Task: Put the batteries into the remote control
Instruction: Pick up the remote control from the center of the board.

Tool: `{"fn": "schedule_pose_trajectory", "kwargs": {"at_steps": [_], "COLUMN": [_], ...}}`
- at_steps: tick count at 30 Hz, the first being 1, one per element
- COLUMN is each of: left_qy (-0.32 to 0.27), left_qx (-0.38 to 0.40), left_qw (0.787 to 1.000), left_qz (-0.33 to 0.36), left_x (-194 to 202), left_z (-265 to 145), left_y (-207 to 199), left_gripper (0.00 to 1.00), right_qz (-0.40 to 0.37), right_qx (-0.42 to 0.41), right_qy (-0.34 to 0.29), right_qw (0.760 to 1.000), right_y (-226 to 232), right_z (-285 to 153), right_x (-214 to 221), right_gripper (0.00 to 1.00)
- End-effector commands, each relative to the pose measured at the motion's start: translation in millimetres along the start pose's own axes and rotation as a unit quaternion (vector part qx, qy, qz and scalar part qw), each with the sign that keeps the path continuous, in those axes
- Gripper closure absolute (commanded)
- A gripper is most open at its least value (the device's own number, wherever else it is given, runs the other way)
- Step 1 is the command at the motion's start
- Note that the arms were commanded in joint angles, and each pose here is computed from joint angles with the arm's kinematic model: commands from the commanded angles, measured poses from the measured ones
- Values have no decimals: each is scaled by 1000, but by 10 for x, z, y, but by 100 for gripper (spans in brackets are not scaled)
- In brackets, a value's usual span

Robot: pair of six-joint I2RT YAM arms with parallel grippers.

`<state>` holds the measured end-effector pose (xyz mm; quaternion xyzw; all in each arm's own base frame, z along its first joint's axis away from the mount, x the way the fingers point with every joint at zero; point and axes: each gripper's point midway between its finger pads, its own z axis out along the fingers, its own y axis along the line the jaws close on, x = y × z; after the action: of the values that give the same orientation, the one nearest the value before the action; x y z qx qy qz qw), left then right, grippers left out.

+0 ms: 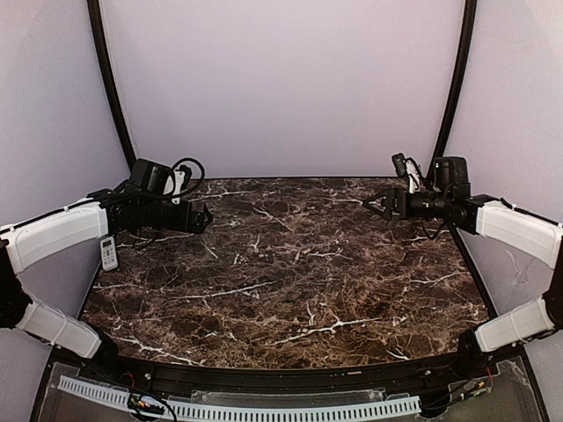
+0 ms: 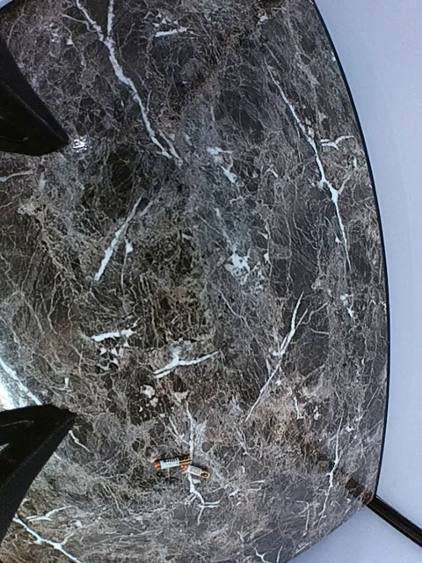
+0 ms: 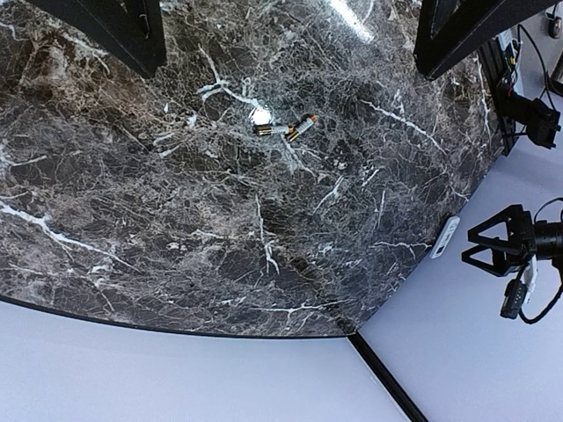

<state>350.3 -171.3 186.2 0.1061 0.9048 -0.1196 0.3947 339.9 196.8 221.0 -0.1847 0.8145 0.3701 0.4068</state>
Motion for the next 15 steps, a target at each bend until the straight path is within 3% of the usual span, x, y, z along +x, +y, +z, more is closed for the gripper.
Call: {"fn": "schedule_pose_trajectory", "kwargs": {"at_steps": [1, 7, 15], "left_qy": [12, 26, 45], "left_qx": [-23, -52, -157], "left_qw": [1000, 998, 986], "left_qz": [1, -8, -41], "left_x": [111, 138, 108], "left_z": [-43, -15, -12], "left_y": [71, 154, 490], "left_gripper": [0, 0, 0], "right_qz": [-2, 2, 25], "right_qx": [-10, -7, 50], "right_qy": [17, 28, 35], "right_qw": [1000, 1000, 998], "right_y": [21, -17, -240], "right_z": [50, 97, 141], "right_x": [119, 172, 144], "right_gripper": [1, 1, 1]}}
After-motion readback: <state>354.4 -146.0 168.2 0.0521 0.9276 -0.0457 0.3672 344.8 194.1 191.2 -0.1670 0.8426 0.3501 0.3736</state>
